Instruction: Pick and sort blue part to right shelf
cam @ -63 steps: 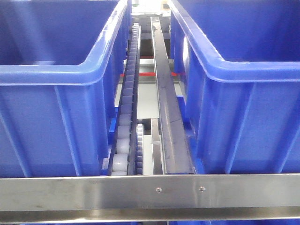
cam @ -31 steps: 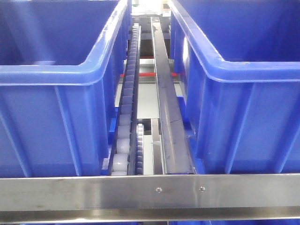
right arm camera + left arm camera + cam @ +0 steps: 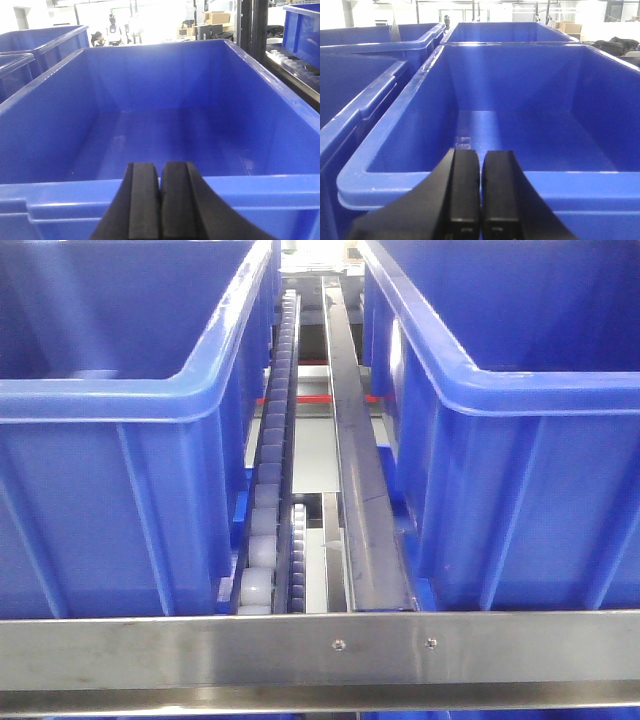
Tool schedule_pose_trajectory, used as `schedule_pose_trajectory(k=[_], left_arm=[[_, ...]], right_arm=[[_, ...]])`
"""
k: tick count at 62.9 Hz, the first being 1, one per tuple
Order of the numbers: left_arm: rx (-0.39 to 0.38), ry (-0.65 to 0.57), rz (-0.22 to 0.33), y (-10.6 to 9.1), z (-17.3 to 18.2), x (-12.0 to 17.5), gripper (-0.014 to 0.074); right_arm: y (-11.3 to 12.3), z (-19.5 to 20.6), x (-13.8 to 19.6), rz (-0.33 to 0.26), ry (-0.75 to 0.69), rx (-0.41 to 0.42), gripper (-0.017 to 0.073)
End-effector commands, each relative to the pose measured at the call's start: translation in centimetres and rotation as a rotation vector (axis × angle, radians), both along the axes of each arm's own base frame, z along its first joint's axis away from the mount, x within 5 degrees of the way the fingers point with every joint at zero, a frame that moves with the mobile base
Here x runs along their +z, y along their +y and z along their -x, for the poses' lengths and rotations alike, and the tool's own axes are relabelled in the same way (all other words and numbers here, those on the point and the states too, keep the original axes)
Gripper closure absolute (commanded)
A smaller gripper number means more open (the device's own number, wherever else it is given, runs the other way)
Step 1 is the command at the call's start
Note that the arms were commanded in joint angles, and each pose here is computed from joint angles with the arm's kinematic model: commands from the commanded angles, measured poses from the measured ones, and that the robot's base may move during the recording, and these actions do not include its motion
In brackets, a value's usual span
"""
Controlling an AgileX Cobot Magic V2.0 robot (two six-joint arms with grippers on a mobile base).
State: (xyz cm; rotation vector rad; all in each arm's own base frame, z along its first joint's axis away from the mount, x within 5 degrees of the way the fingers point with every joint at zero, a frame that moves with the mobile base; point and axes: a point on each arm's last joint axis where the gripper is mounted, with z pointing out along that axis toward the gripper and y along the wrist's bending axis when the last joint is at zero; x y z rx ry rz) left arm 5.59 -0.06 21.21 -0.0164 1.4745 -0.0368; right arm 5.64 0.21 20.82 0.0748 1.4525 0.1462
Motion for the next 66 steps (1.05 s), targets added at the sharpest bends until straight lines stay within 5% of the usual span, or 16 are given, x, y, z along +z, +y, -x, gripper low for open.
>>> schedule_pose_trajectory(k=[1, 66], left_arm=[[0.005, -0.075, 0.012, 0.06, 0.17, 0.02, 0.047], [0.005, -0.075, 0.012, 0.06, 0.17, 0.02, 0.047]], right_arm=[[-0.09, 0.48, 1.6, -0.002, -0.13, -0.011, 0.053], [-0.09, 0.48, 1.6, -0.002, -0.13, -0.011, 0.053]])
